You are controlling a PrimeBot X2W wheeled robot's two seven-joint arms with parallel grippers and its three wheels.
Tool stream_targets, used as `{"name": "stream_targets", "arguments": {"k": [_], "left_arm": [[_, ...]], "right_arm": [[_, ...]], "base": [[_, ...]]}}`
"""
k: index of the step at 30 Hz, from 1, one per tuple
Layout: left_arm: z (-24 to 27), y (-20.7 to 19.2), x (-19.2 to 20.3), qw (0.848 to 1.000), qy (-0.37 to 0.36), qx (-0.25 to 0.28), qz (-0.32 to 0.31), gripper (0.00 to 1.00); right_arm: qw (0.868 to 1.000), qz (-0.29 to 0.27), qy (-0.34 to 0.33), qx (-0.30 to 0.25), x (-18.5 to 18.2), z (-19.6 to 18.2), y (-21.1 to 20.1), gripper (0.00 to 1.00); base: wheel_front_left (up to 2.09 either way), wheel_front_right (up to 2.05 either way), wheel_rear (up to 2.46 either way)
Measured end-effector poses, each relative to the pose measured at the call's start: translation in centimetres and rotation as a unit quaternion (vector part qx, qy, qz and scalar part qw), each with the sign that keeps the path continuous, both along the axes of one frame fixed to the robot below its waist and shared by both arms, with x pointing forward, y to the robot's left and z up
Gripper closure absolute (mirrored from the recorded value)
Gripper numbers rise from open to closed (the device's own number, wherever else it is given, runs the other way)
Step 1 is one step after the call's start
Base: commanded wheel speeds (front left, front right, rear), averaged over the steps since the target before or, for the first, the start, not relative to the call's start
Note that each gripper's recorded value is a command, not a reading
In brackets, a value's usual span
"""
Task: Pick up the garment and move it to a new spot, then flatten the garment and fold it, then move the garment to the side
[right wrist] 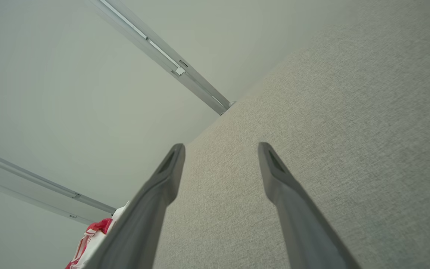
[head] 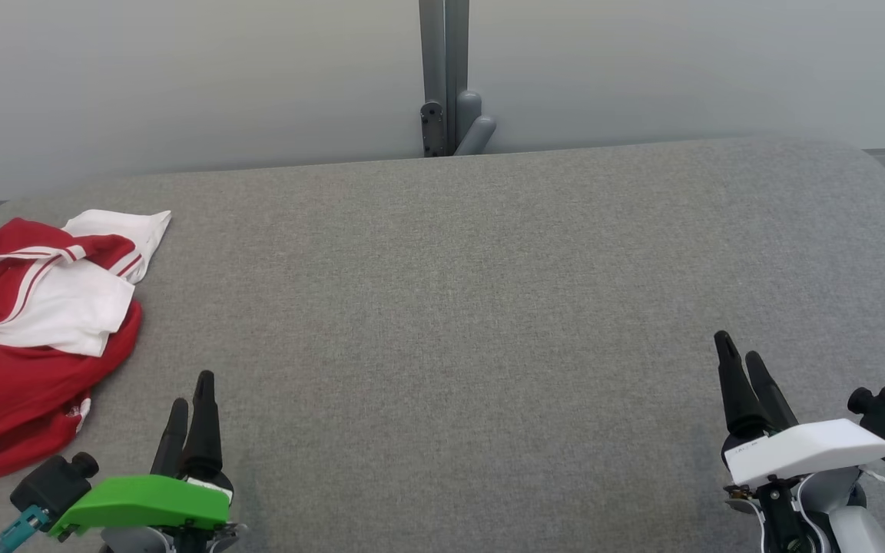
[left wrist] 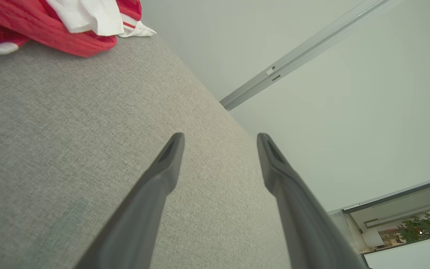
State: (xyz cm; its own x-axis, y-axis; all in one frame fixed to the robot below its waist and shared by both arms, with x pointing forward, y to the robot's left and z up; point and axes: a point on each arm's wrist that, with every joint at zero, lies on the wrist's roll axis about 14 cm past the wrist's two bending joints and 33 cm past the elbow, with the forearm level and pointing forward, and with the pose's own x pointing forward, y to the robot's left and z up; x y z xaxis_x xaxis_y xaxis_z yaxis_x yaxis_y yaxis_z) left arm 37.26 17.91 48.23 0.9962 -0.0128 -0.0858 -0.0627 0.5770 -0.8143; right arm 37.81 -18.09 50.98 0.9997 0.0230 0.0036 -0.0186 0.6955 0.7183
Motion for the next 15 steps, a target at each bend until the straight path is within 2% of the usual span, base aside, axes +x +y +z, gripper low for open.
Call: {"name": "stream_targets", "arguments": {"k": [15], "left_arm": [[-1.7,-0.4,-0.8,0.992,0.015,0.122,-0.025,0.0]], "right_arm": [[0.993,-0.006,0.004,-0.119,-0.3,-0.9,-0.5,0.0]], "base": [[0.0,0.0,0.0]]}}
